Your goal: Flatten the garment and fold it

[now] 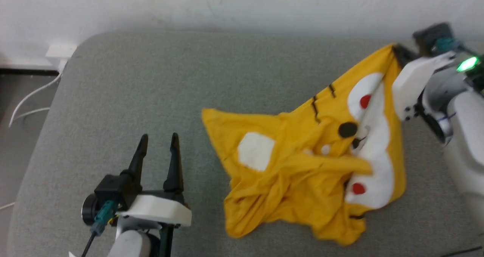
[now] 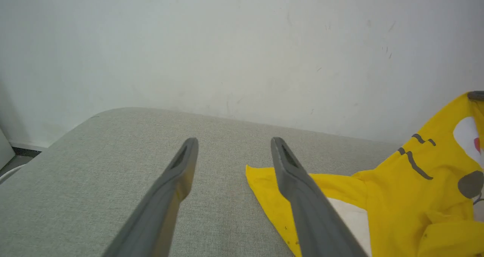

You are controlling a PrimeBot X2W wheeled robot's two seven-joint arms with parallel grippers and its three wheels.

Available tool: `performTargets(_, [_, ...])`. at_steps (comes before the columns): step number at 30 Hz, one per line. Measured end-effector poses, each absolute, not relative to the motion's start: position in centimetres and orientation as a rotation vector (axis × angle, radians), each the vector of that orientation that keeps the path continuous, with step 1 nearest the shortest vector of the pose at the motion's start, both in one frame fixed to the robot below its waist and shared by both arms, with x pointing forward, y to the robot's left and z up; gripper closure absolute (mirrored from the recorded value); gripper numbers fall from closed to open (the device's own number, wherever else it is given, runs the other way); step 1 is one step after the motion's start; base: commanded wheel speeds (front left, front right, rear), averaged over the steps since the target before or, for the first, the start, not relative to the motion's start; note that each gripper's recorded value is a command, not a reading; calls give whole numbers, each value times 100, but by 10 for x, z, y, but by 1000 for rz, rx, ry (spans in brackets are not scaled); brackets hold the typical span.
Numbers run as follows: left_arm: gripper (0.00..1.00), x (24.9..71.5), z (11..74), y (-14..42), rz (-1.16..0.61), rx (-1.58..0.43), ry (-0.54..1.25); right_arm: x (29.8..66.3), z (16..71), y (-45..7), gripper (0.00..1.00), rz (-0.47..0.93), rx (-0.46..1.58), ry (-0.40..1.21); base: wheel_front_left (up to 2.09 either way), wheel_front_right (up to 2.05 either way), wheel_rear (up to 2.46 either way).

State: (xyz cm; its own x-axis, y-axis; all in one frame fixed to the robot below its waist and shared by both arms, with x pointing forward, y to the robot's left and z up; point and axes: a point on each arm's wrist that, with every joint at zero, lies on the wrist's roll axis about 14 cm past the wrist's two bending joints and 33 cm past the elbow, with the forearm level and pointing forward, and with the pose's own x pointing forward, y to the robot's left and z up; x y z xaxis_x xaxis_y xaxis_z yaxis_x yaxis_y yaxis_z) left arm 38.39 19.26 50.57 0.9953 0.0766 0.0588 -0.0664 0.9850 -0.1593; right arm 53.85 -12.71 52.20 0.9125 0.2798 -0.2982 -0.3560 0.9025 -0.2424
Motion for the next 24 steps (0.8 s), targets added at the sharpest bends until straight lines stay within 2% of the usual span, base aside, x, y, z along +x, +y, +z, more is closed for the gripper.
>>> performTargets(4, [0,393,502,192,70,-156,-60,565,515,-129,100,320,-267,252,0,0,0])
performTargets(7, [0,396,495,196,83,-149,-41,568,481,-125,100,331,-236,313,0,0,0])
performTargets(8, [0,396,491,197,87,-148,-31,567,471,-123,87,336,-228,327,0,0,0])
performTargets(9, [0,396,488,198,91,-148,-22,566,461,-121,64,338,-212,338,0,0,0])
performTargets(10, [0,396,485,200,98,-147,-16,564,452,-120,14,337,-195,351,0,0,0])
performTargets(11, [0,396,483,201,104,-143,-11,562,444,-119,0,338,-182,358,0,0,0])
performTargets(14, [0,396,481,204,113,-139,-5,556,437,-117,0,333,-126,333,0,0,0])
performTargets(19, [0,391,483,210,129,-132,-11,545,460,-109,0,335,-19,198,0,0,0])
performTargets(24, [0,376,485,211,134,-137,-13,506,471,-77,0,467,9,202,0,0,0])
